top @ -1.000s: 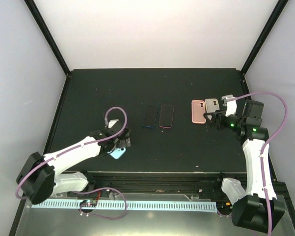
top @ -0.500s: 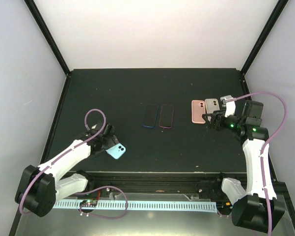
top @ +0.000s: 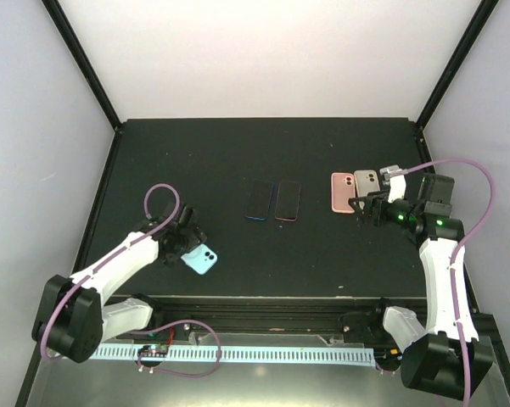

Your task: Take the phone out of the phone case

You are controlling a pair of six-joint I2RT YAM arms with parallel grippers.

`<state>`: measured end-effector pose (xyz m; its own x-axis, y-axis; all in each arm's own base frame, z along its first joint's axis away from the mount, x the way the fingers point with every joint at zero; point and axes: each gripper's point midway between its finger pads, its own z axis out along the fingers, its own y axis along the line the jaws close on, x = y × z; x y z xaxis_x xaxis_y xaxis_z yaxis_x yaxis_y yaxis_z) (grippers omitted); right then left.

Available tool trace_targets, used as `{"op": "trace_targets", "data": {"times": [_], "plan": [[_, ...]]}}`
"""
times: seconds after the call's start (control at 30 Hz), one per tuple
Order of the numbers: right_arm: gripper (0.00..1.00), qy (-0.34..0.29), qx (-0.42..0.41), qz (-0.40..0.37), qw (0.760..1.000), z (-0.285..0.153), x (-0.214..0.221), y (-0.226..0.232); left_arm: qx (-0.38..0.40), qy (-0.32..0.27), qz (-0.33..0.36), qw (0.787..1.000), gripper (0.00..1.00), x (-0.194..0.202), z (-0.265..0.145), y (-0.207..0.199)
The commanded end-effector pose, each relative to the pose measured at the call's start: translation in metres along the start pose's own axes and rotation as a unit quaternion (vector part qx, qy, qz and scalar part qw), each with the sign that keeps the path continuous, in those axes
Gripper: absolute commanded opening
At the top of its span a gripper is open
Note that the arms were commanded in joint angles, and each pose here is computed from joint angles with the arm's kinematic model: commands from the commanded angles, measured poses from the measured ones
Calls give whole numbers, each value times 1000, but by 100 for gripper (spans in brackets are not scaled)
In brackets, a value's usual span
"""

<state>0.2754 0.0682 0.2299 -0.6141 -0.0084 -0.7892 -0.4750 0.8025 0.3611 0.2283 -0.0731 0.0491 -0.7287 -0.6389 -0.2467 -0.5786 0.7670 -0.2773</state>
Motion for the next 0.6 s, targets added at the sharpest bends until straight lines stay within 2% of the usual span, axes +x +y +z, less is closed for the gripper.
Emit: {"op": "trace_targets", "data": {"times": [0.0,0.07,0.23,0.5,0.57], "plan": [[76,-5,-7,-13,1000,-3,-6,4,-47,16,-57,997,99,-4,-5,5],[77,0,-8,-11,1000,-1,-4,3,-82,32,-65,994,99,-1,-5,12],[77,4,-22,-6,1000,0,-4,6,-72,64,-68,993,99,8,10,3],[77,9,-27,-1,1000,2,-2,6,-106,112,-73,985,99,20,30,6],[77,12,-25,1,1000,3,-1,4,-105,123,-75,984,96,25,35,7]]}}
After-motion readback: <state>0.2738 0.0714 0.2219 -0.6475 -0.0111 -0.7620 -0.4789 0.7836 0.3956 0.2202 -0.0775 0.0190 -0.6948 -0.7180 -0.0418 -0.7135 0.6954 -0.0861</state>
